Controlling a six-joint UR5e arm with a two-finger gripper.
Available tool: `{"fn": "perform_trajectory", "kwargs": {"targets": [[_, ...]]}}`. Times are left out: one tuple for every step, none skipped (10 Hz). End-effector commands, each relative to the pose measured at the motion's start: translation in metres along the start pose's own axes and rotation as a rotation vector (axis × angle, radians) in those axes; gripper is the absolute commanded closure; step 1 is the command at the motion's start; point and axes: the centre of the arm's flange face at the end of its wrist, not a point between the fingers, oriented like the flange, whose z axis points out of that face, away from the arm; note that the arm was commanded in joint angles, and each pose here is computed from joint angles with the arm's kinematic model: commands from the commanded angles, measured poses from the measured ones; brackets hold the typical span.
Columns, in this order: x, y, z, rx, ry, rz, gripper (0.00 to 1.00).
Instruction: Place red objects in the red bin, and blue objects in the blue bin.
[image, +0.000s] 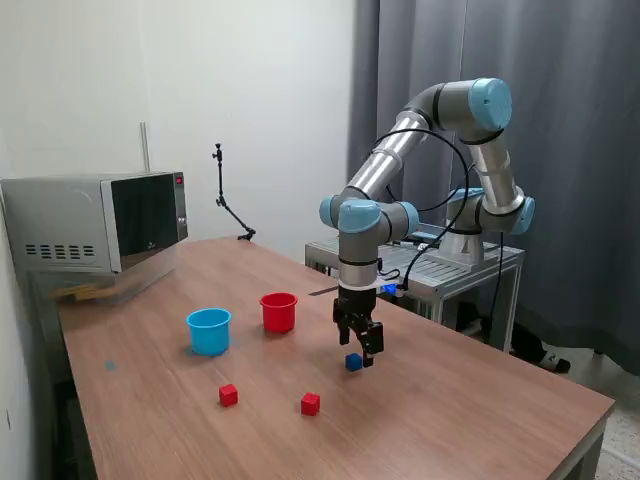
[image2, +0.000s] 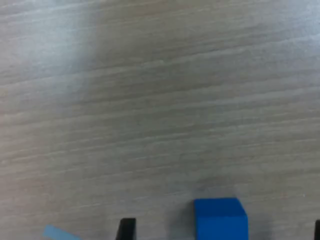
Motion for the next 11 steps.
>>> {"fn": "perform_trajectory", "kwargs": {"targets": [[0.0002, -0.0003, 0.0046, 0.006, -0.001, 0.001, 0.0], [0.0012, -0.0005, 0.0052, 0.008, -0.002, 0.0, 0.0], [0.0013, -0.0004, 0.0061, 0.008, -0.002, 0.0, 0.0], [0.0013, -0.0005, 0.0073, 0.011, -0.003, 0.0, 0.0], [0.0013, -0.0004, 0.0072, 0.009, -0.002, 0.0, 0.0], [0.0013, -0.0004, 0.0072, 0.009, -0.002, 0.0, 0.0], [0.0024, -0.0011, 0.0084, 0.012, -0.002, -0.002, 0.0], [0.0024, -0.001, 0.0093, 0.012, -0.002, -0.002, 0.0], [0.0027, -0.0002, 0.0082, 0.011, -0.001, -0.002, 0.0], [0.0025, 0.0, 0.008, 0.009, -0.002, -0.002, 0.0], [0.0024, -0.001, 0.0093, 0.012, -0.002, -0.002, 0.0]]}}
